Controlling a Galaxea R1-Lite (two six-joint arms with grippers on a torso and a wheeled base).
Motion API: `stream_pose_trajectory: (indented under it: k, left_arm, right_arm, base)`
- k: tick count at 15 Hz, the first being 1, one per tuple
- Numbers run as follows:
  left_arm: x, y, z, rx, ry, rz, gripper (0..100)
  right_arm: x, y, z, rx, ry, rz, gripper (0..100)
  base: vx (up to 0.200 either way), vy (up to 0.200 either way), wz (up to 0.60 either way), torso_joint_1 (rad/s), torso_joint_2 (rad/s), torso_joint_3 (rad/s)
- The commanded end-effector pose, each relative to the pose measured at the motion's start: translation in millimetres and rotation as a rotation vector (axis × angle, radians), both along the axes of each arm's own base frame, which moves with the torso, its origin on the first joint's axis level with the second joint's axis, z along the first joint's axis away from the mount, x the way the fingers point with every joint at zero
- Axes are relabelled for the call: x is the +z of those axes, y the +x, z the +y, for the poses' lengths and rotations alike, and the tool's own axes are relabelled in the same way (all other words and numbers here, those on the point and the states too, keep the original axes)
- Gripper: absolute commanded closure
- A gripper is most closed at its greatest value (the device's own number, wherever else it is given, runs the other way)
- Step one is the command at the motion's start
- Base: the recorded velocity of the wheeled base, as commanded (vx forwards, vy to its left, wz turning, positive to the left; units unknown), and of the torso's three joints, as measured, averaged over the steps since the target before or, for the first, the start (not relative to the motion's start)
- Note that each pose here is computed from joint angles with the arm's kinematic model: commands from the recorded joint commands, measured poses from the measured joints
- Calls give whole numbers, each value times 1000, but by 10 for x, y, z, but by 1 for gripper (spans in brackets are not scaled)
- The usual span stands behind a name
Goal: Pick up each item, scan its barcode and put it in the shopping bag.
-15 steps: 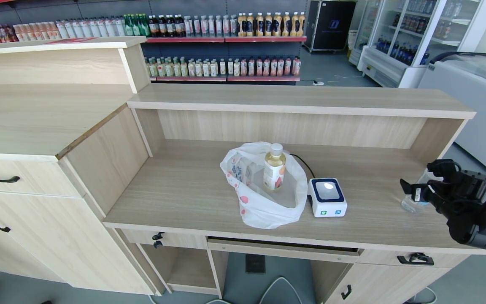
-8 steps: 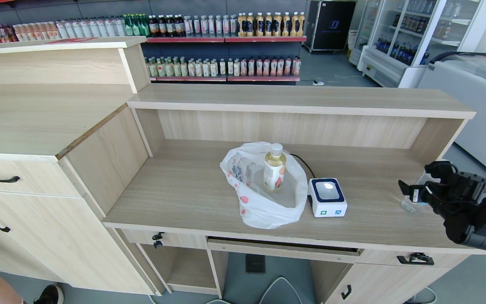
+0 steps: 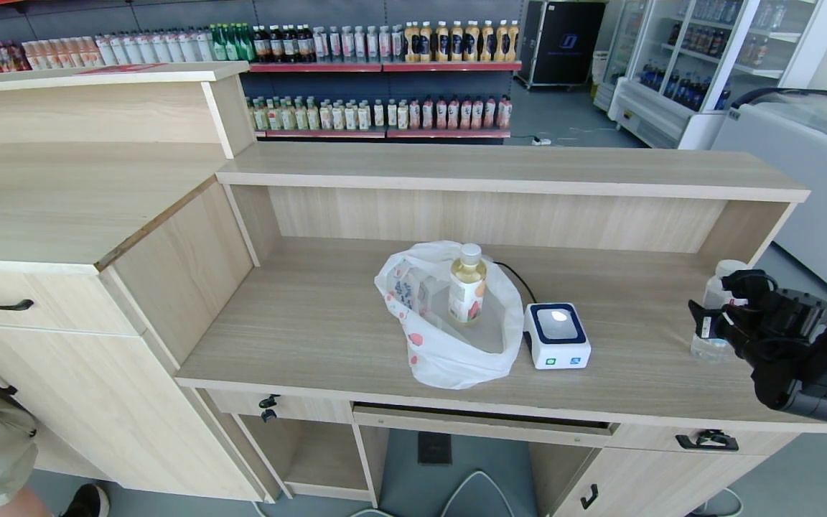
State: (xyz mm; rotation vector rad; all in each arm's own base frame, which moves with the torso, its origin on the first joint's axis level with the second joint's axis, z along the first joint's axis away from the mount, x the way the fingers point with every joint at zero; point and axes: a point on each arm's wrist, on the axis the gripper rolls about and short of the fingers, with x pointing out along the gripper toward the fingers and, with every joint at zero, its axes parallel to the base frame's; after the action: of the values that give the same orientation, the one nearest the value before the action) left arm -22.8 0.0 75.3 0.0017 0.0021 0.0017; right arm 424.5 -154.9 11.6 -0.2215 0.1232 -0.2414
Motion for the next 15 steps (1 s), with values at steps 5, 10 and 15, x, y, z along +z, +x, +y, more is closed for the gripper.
stream_pose_trajectory:
  k: [5,10,15]
  left_arm:
    - [0,0,0,1,0,-1,0]
    - [0,0,0,0,0,-1,0]
    - [0,0,0,1,0,-1,0]
  right_arm:
    - [32,-3,19,5,-6,-6,100]
    - [666,-191,283,31,182,14,100]
    - [2022,-892,966,209,591,124,100]
  base:
    - [0,0,0,0,0,0]
    - [0,0,0,0,0,0]
    - [0,0,0,0,0,0]
